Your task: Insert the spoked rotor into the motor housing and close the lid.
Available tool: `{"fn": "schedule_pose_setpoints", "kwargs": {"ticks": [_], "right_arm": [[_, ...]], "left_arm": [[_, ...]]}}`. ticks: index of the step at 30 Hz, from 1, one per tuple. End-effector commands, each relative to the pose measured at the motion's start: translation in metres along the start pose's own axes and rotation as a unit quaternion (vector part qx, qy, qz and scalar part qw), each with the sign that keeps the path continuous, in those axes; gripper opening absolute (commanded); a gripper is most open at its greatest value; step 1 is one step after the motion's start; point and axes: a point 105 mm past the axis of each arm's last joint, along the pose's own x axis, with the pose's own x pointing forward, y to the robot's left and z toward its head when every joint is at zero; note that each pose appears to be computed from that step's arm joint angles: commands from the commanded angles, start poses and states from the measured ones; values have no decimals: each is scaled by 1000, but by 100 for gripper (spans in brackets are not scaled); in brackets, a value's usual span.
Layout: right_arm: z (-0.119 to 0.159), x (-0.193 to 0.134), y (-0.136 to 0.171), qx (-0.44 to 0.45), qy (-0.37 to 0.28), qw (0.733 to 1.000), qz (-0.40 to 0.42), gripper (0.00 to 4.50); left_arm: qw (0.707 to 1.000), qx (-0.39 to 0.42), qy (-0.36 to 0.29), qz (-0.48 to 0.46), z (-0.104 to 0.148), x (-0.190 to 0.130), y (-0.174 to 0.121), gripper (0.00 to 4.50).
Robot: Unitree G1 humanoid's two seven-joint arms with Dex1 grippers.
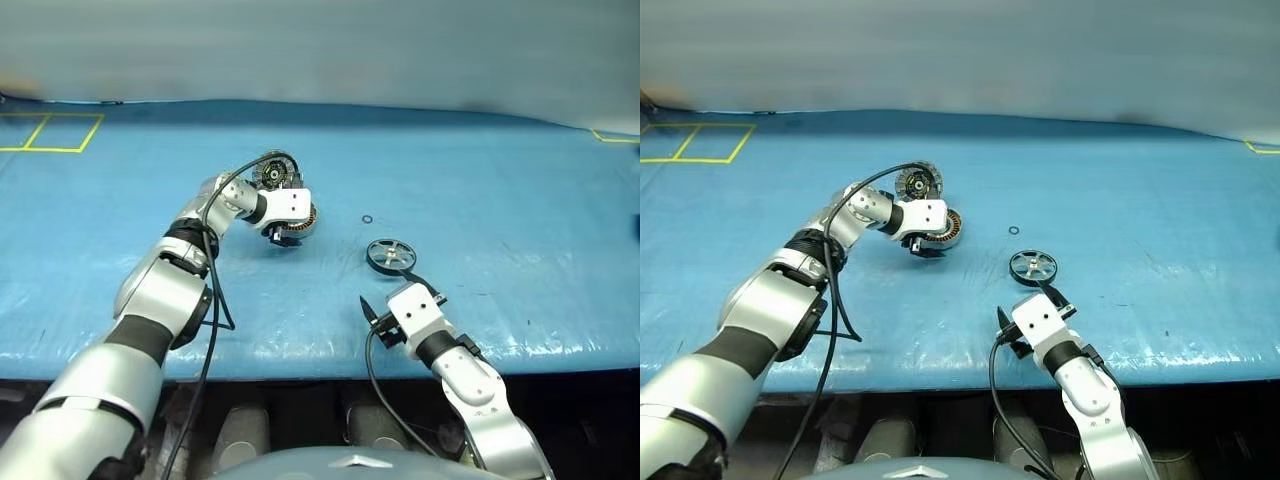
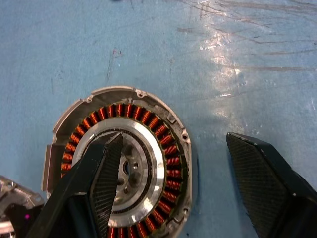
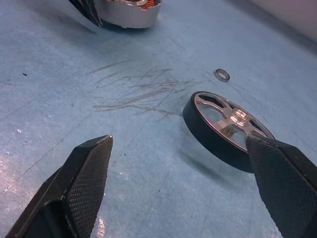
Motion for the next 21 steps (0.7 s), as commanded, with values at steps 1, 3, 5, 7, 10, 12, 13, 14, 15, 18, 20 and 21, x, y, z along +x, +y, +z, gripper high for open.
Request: {"fn": "schedule_pose_setpoints", "kwargs": {"ticks": [1, 3, 5, 7, 10, 12, 13, 14, 15, 18, 20, 21], "right_arm": [[8, -4, -5, -3, -19, 1000, -18, 450], [6, -5, -4, -1, -16, 1000, -20, 450], [6, -6, -4, 0, -16, 1000, -22, 450], [6, -5, -3, 0, -16, 1000, -23, 450], [6, -4, -3, 2, -17, 1000, -25, 450], [7, -4, -3, 2, -18, 1000, -26, 450], [7, -4, -3, 2, -18, 1000, -26, 450], [6, -4, -2, 2, -17, 1000, -26, 450], [6, -5, -2, 1, -17, 1000, -26, 450], [5, -5, -3, 0, -14, 1000, -27, 450], [4, -6, -3, 0, -13, 1000, -28, 450], [4, -6, -2, 1, -13, 1000, -28, 450]], "left_arm": [[1000, 21, -1, 23, 12, -11, 19, 356], [1000, 16, 12, 22, 8, -15, 21, 356], [999, 11, 28, 18, 1, -18, 20, 356], [999, 9, 37, 13, -4, -19, 19, 356], [999, -3, 45, -4, -9, -17, 12, 356], [999, 2, 42, -15, -9, -14, 7, 356], [999, 3, 41, -15, -9, -12, 6, 356], [999, -1, 41, -7, -9, -10, 6, 356], [999, -2, 42, -5, -10, -9, 6, 356], [999, -1, 46, -13, -12, -6, 1, 356], [999, 1, 46, -17, -12, -4, -1, 356], [999, 2, 47, -14, -12, -3, -1, 356]]}}
